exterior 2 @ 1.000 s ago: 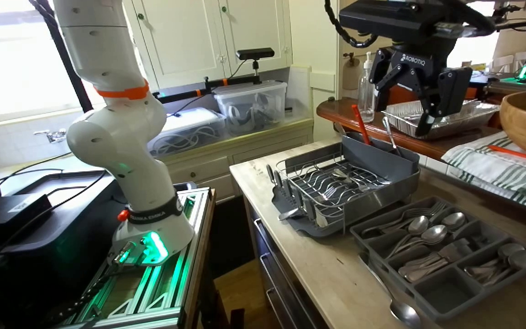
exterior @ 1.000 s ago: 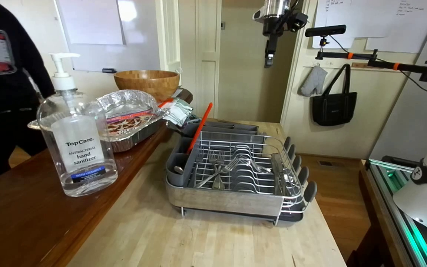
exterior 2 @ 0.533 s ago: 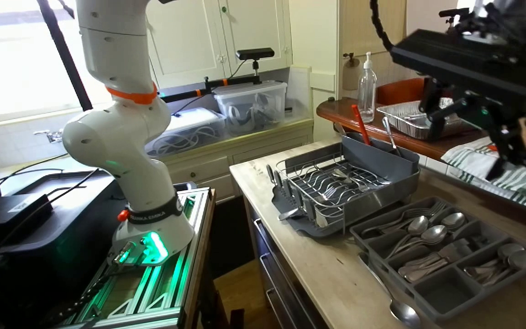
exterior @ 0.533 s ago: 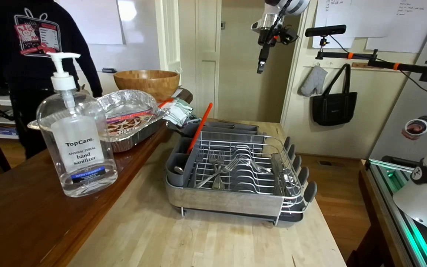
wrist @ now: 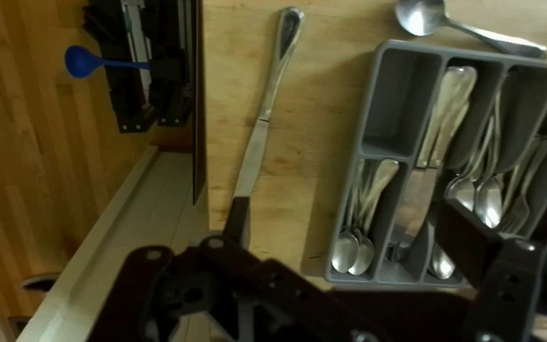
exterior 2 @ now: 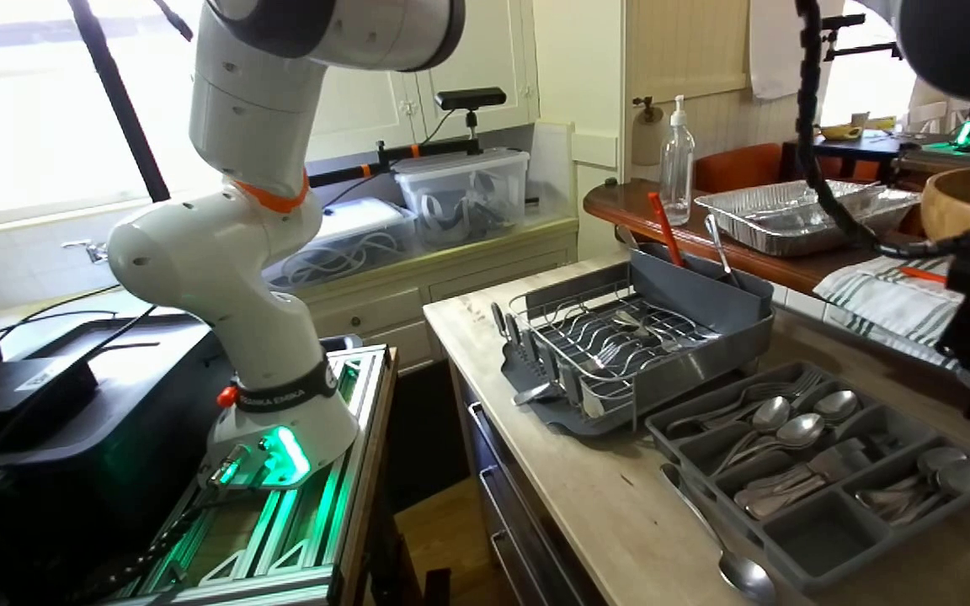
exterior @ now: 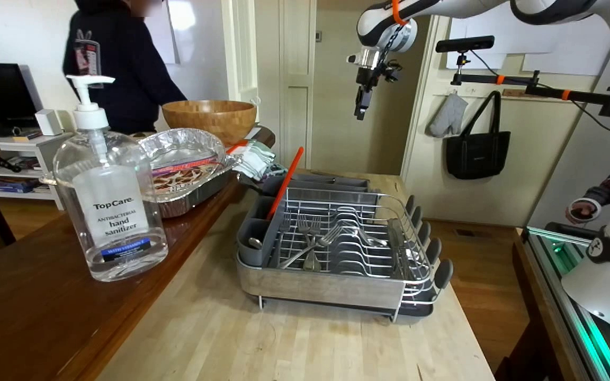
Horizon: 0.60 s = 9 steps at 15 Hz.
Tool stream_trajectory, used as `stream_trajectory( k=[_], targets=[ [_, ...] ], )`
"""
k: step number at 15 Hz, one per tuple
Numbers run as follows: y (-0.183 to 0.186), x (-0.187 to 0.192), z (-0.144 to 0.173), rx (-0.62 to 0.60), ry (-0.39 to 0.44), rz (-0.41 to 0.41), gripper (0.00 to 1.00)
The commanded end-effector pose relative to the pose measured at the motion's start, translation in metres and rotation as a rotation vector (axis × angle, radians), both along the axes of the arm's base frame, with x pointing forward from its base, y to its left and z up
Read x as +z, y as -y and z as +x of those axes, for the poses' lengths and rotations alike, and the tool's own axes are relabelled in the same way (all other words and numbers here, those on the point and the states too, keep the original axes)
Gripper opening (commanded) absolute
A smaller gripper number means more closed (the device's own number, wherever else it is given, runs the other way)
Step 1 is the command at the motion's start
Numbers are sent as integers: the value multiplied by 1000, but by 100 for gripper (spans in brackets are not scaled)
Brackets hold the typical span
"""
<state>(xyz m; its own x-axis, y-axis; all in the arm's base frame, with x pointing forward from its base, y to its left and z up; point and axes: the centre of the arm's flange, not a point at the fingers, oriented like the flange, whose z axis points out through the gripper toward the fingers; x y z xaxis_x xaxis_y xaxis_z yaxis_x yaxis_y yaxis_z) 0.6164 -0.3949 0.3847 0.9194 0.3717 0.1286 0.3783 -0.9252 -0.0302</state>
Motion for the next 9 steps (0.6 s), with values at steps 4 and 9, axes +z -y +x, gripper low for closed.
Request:
stream_trajectory(
  k=[4,9],
  targets=[
    [26,-45,18,-38,42,-63,100],
    [34,-58,24,-69,55,-80,100]
  ],
)
